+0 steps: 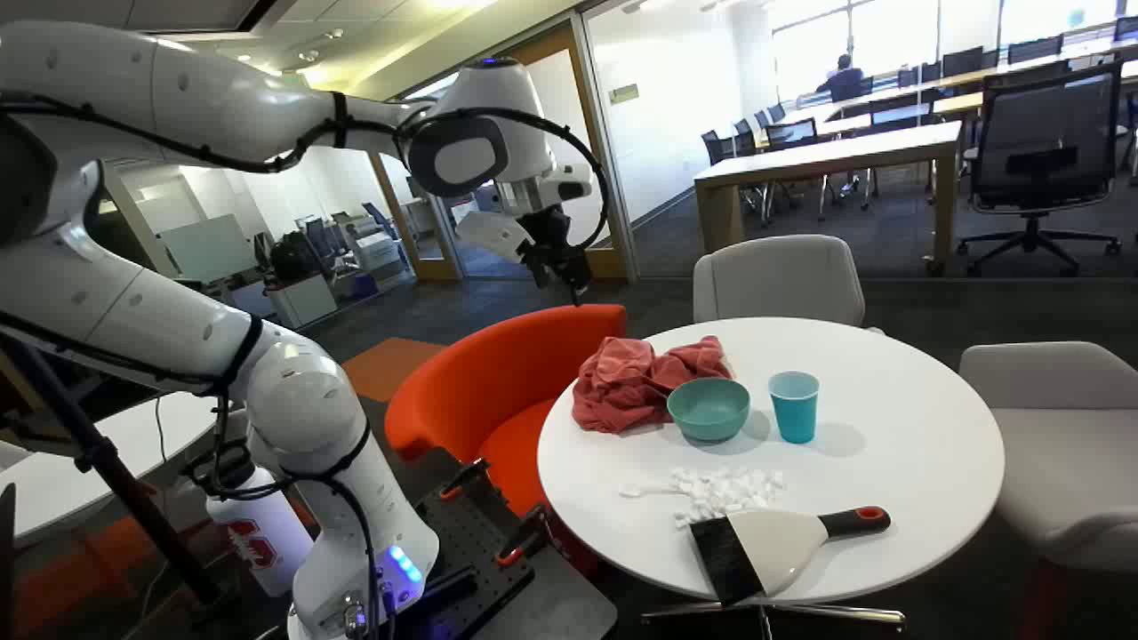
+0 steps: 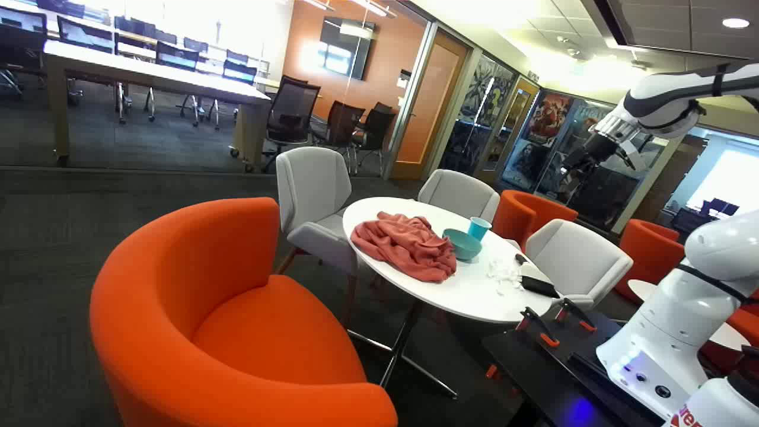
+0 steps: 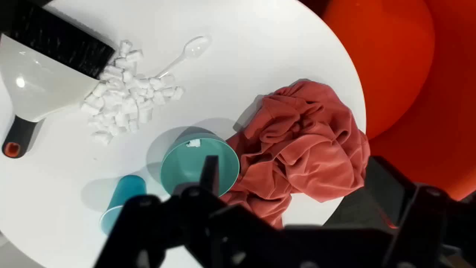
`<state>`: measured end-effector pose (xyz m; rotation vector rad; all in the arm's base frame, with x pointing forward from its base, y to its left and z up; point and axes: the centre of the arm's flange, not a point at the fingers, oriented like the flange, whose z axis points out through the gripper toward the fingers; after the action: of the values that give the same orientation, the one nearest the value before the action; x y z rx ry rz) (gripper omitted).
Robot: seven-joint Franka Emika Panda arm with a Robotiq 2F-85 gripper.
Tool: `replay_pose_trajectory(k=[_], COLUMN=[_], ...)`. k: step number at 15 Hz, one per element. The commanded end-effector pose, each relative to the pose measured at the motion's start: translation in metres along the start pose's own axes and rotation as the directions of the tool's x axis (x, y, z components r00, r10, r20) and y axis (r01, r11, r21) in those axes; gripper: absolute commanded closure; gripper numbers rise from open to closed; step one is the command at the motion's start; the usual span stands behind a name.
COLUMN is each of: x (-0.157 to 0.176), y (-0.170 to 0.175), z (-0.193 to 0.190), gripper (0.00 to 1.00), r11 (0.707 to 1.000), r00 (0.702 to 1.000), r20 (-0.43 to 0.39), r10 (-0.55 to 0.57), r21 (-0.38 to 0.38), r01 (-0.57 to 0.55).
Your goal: Move the white spoon forward
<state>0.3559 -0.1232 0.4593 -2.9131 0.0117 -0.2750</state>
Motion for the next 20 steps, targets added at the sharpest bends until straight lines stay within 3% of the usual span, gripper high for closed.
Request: replay_pose_trajectory(k=[1,6,11,16,20], x=[0.0,0.0,0.001,-0.012,-0.011], y=[0.0,0.0,0.019,0.05,0.066], z=[0.0,0.0,0.034,0.116,0.185], gripper=[0.0,0.0,0.0,0.0,0.0], r11=[1.0,1.0,0.994,0.968,0.907], r00=[1.0,1.0,0.995,0.968,0.909], r20=[0.0,0.0,-0.033,-0.046,-0.061], r10=[0.0,0.0,0.099,0.248,0.413], r21=[0.0,0.0,-0.034,-0.034,-0.059], r01=[0.0,0.0,-0.1,-0.25,-0.416])
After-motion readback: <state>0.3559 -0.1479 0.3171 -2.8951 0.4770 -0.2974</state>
